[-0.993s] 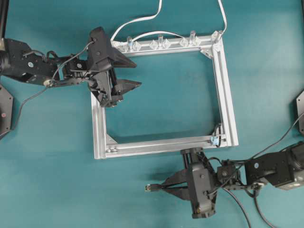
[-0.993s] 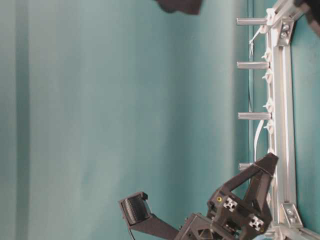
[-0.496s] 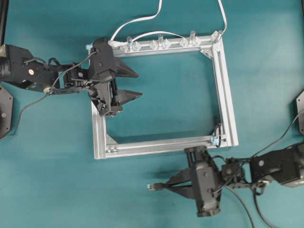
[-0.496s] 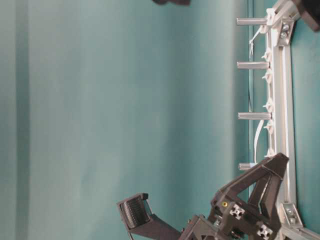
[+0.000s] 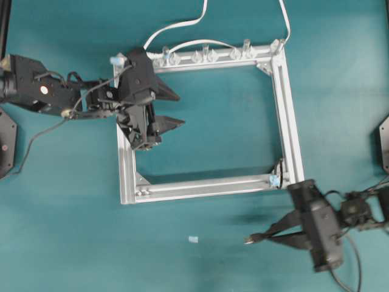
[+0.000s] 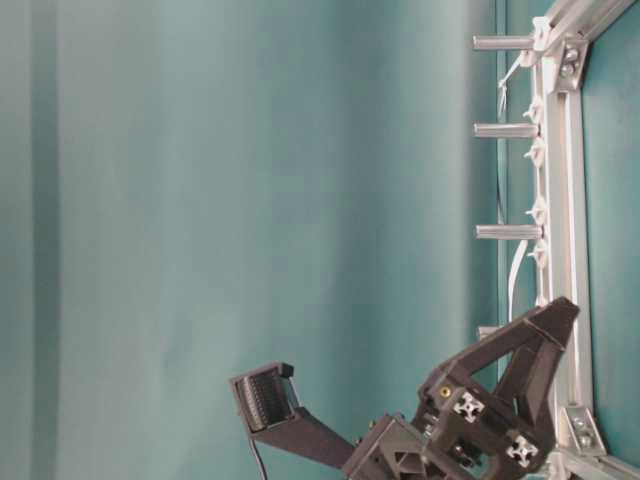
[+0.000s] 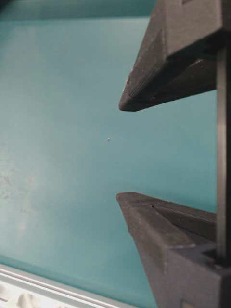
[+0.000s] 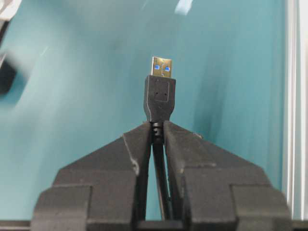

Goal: Insert the wire through the string loop located on the right side.
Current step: 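Carry the held plug right and up toward the zip-tie loop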

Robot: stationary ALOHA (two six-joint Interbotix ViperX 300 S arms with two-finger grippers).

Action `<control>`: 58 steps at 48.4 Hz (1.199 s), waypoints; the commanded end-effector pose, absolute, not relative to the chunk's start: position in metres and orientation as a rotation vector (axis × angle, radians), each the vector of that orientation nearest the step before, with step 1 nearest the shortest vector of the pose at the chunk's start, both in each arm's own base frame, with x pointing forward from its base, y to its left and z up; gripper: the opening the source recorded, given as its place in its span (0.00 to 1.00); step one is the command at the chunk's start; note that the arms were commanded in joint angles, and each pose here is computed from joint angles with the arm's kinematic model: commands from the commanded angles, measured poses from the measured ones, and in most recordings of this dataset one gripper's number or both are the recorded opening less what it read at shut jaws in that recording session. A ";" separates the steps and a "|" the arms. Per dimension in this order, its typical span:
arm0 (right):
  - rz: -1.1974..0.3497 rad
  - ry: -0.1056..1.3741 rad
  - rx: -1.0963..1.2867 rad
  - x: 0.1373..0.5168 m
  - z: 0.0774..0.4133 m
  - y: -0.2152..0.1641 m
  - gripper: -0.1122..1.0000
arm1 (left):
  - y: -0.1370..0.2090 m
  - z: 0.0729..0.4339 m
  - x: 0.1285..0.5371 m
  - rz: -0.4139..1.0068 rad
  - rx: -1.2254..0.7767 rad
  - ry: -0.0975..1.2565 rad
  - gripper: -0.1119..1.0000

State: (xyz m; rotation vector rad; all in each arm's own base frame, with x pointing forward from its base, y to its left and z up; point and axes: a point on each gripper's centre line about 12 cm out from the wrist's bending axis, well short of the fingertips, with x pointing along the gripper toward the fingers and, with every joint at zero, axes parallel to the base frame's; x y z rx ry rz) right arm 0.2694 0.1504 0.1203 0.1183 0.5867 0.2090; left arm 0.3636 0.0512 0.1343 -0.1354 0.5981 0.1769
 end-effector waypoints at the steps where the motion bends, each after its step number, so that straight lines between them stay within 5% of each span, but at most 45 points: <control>1: 0.229 0.564 0.142 0.256 0.131 0.150 0.21 | 0.051 0.145 0.370 0.173 -0.136 0.566 0.72; 33: 0.266 0.594 0.154 0.186 0.126 0.108 0.21 | 0.052 0.149 0.376 0.172 -0.134 0.554 0.71; 58: 0.274 0.580 0.163 0.179 0.128 0.103 0.21 | 0.053 0.151 0.377 0.175 -0.135 0.547 0.71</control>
